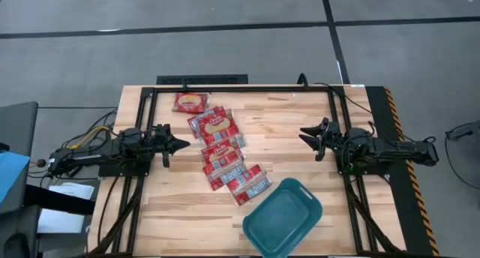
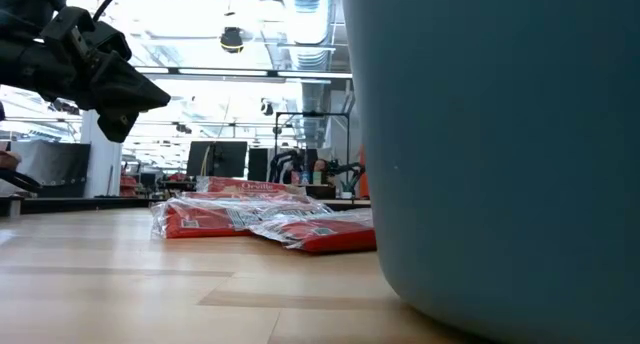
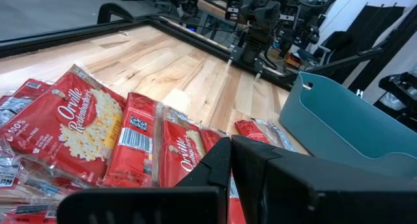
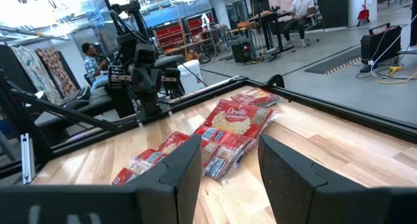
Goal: Sort popcorn bags into baskets
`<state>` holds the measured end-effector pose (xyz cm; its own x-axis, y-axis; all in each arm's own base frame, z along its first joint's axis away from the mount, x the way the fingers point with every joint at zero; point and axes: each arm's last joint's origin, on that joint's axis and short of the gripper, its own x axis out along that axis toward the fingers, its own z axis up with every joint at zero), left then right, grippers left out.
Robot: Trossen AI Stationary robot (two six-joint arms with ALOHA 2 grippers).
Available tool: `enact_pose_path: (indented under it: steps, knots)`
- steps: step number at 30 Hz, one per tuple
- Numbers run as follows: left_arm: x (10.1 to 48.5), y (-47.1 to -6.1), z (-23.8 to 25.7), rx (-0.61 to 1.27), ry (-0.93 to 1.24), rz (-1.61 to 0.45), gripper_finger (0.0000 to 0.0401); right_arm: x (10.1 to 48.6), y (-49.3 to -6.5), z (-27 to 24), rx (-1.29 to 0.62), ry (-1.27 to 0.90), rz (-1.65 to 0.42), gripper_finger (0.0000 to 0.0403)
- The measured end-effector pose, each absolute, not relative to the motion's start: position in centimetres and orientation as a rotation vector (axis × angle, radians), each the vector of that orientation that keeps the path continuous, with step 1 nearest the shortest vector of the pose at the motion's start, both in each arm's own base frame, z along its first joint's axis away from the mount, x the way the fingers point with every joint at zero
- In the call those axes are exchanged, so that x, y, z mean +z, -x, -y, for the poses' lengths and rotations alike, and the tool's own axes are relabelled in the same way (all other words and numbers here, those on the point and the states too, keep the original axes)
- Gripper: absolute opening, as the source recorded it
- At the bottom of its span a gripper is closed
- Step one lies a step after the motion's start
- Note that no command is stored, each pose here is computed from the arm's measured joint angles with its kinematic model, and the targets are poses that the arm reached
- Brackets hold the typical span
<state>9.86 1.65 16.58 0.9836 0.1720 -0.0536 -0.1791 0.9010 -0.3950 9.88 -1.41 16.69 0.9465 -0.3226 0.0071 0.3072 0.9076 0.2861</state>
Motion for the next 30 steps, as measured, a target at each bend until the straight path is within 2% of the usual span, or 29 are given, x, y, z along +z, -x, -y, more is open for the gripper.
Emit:
enact_pose_path:
  steps: [12,16,23,30]
  knots:
    - [16.7,-9.9,-1.7,0.207,0.309,-0.007,0.0000,17.5,-9.8,1.6,-0.346,-0.293,0.125,0.0169]
    - [17.0,-9.8,-1.9,0.246,0.314,0.035,0.0000,19.2,-9.5,1.7,-0.354,-0.308,0.285,0.0169]
    - [17.5,-9.7,-2.2,0.350,0.512,0.144,0.0000,20.0,-9.2,1.7,-0.363,-0.319,0.373,0.0176]
    - [17.6,-9.6,-2.5,0.454,0.598,0.200,0.0000,19.8,-9.0,2.2,-0.548,-0.341,0.389,0.0169]
